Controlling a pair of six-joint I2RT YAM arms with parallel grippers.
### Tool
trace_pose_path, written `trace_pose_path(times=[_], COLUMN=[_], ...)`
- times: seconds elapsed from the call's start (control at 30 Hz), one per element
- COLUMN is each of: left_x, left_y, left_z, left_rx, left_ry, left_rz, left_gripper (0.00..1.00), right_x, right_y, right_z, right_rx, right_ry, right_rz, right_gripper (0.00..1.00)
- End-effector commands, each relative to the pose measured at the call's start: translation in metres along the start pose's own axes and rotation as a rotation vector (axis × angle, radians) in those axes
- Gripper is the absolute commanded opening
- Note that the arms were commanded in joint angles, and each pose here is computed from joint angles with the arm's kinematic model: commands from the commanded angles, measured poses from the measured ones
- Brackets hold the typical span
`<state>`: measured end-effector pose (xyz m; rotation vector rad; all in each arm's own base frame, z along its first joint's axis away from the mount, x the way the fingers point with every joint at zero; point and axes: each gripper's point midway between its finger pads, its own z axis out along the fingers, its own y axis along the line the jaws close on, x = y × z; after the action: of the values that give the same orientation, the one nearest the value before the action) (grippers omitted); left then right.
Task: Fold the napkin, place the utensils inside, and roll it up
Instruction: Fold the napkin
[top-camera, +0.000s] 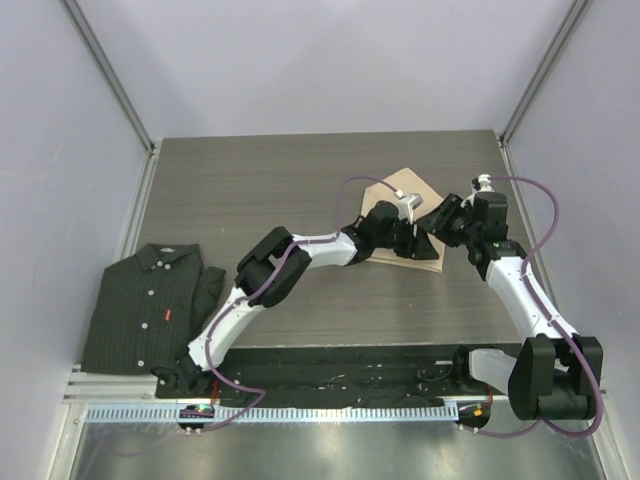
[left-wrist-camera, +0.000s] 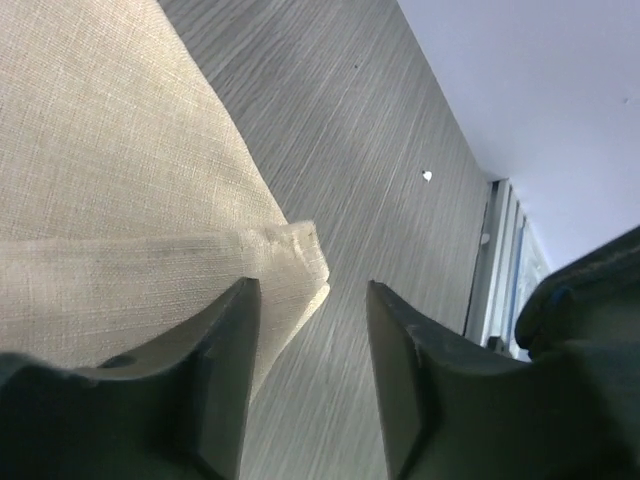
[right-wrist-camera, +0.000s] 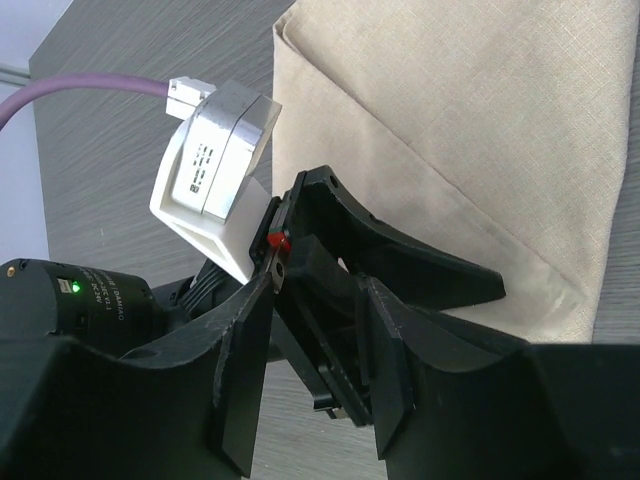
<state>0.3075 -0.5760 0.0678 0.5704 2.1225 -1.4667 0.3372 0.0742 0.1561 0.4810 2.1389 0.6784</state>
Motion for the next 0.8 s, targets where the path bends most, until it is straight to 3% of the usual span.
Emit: trace_pose_path(times=[0.0,0.17,0.4,0.57,0.7,0.77], left_x=[-0.014,-0.026,-0.045,-0.06,-0.047,-0.032], left_y=[-0.037,-0.054,-0.095,-0.121,-0.098,-0.066], left_z=[-0.001,-0.015,-0.044,-0.084,-0.114,-0.129], left_rx=[0.078,0.092,0.149,0.133,-0.001,-0.113], left_ry=[-0.033,-0.053,-0.101,-0.148,-0.137,-0.12], left_rz=[0.057,0.098,0.148,0.209,0.215,0.175], left_gripper=[0.62,0.79,0.86,0.91,0.93,0.93], right_x=[-0.013,-0.044,-0.087,-0.104,-0.084,-0.064], right_y=[0.018,0.046,0.067,0.043,0.011,-0.012], right_z=[-0.01,-0.03,-0.06,-0.061,-0.045,-0.034], right_rx=[-0.049,-0.088,-0.146,-0.112,-0.045,0.006], right_ry=[-0.038,-0.1,-0.182,-0.198,-0.13,-0.077], right_rz=[-0.019,-0.045,-0.028,0.021,0.038,0.046], right_gripper=[0.47,0.49,0.51,0.53,0.59,0.6])
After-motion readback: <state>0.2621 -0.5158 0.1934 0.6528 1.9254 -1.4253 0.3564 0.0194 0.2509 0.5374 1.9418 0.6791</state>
